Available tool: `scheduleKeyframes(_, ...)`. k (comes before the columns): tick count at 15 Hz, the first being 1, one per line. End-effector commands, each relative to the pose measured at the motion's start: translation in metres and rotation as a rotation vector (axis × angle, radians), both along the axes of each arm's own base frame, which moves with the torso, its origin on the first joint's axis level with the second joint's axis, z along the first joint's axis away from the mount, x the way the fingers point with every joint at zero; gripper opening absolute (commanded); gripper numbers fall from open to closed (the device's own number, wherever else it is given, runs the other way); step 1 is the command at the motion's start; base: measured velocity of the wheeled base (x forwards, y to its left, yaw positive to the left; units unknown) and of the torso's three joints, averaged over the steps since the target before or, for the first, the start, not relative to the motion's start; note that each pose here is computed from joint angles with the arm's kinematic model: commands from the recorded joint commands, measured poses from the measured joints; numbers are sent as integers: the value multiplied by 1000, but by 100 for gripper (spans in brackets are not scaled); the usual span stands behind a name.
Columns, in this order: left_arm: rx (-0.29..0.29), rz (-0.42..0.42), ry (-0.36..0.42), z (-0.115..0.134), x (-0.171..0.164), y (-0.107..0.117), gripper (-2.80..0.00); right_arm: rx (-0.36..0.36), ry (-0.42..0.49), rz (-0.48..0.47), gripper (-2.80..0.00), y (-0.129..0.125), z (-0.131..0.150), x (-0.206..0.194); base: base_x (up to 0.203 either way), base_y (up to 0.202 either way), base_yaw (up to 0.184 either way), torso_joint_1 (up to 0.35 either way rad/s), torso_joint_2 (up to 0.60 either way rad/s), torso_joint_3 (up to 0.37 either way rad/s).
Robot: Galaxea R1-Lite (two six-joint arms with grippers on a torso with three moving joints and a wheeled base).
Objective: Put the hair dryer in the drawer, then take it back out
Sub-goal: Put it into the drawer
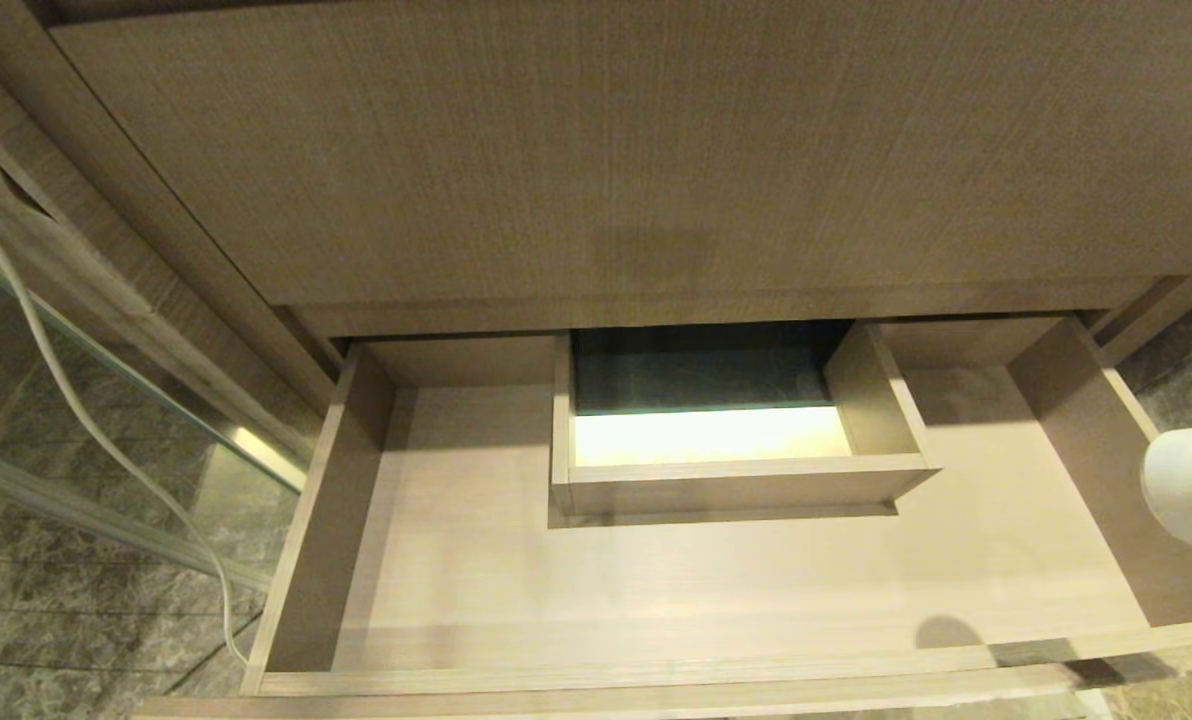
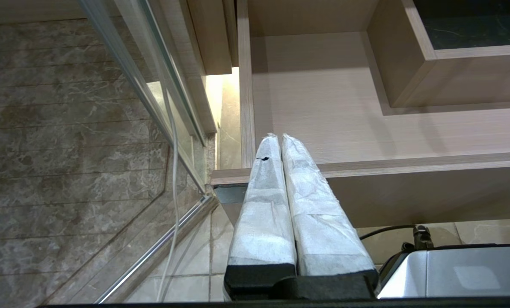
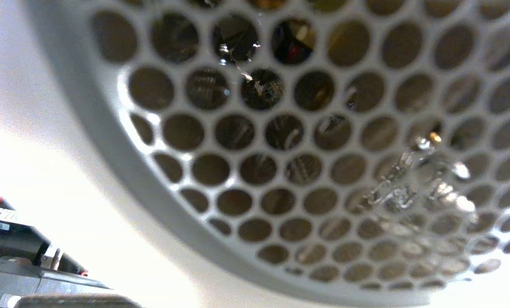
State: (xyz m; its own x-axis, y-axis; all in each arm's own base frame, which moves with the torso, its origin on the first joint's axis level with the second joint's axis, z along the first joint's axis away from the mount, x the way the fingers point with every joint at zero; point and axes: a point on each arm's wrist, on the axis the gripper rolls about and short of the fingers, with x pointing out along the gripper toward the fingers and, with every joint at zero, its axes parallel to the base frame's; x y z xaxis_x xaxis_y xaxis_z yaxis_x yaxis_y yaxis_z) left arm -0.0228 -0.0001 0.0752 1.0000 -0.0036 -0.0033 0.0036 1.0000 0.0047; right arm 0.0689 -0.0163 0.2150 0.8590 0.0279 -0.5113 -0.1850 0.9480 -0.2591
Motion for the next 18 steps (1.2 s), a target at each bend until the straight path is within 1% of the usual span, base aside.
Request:
scheduleKeyframes(1,0,1,3,0,0,0,-280,22,76,4,-280,-9,3,26,0,0,0,0,0,0)
scheduleKeyframes(5,0,1,3,0,0,0,-280,55,184,0,-280,-29,5,84,0,0,0,0,0,0)
scheduleKeyframes(7,0,1,3,0,0,0,-280,62,200,-4,-280,-40,7,115,0,0,0,0,0,0)
scheduleKeyframes(9,0,1,3,0,0,0,-280,58,191,-7,-280,-51,6,147,0,0,0,0,0,0)
scheduleKeyframes(12,0,1,3,0,0,0,-280,32,124,-5,-280,-65,2,189,0,0,0,0,0,0)
scheduleKeyframes(14,0,1,3,0,0,0,-280,10,103,13,-280,-70,-5,205,0,0,0,0,0,0)
scheduleKeyframes(16,0,1,3,0,0,0,-280,-61,79,70,-280,-74,-15,217,0,0,0,0,0,0)
scheduleKeyframes(17,0,1,3,0,0,0,-280,-88,75,119,-280,-75,-20,222,0,0,0,0,0,0)
scheduleKeyframes(18,0,1,3,0,0,0,-280,-95,78,144,-280,-75,-23,223,0,0,0,0,0,0)
